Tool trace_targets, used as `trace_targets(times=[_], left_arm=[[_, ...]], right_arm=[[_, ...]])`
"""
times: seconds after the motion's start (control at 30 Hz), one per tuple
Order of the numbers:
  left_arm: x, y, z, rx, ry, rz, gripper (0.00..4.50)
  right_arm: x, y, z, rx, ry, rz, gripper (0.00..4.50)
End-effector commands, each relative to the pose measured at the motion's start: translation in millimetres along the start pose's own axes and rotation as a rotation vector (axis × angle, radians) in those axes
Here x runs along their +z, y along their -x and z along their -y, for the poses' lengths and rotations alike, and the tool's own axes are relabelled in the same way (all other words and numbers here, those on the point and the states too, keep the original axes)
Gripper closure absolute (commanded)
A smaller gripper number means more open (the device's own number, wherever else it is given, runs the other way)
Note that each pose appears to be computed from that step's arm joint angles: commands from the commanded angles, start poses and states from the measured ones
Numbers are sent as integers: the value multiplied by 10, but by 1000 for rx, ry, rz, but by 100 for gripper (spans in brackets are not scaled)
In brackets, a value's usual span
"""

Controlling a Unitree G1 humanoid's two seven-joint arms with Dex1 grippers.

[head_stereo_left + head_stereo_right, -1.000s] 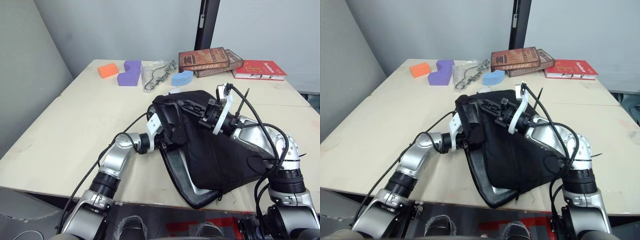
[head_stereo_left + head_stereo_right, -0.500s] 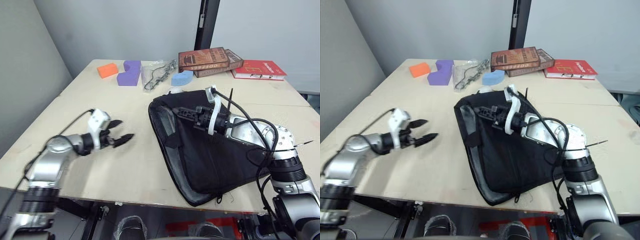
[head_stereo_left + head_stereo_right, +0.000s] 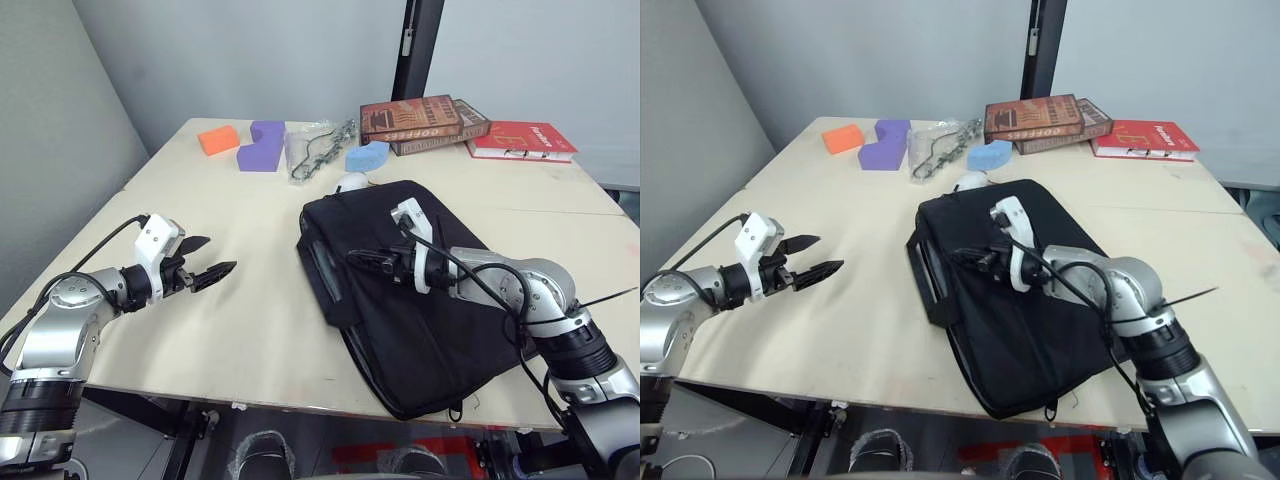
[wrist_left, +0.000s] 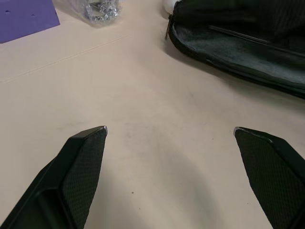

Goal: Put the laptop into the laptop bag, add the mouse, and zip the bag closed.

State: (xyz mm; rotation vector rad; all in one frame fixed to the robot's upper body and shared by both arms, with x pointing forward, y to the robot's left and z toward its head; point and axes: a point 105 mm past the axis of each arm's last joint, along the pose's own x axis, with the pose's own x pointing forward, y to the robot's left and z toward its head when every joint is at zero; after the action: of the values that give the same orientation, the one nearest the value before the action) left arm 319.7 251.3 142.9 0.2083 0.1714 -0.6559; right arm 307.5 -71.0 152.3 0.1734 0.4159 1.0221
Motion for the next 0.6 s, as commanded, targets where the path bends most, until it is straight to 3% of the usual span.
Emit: trace_targets(times=[0.03,0.23,0.3,0.53,0.6], left_arm=[[204,61,-181,43,-64,41,0],[285,132,-274,20,-77,28,0],[309,191,-310,8,-73,12,0],[429,349,-514,30,-96,-16,0],[514,355,-551,31,-74,20,0]], right_arm=[[243,132,-205,95,130,79,263],[426,621,-24,-2,401,40,47],[508,844,67,-46,468,18,3],[598,1427,217,-135,527,-109,3],[566,1533,243,-160,531,-151,3]])
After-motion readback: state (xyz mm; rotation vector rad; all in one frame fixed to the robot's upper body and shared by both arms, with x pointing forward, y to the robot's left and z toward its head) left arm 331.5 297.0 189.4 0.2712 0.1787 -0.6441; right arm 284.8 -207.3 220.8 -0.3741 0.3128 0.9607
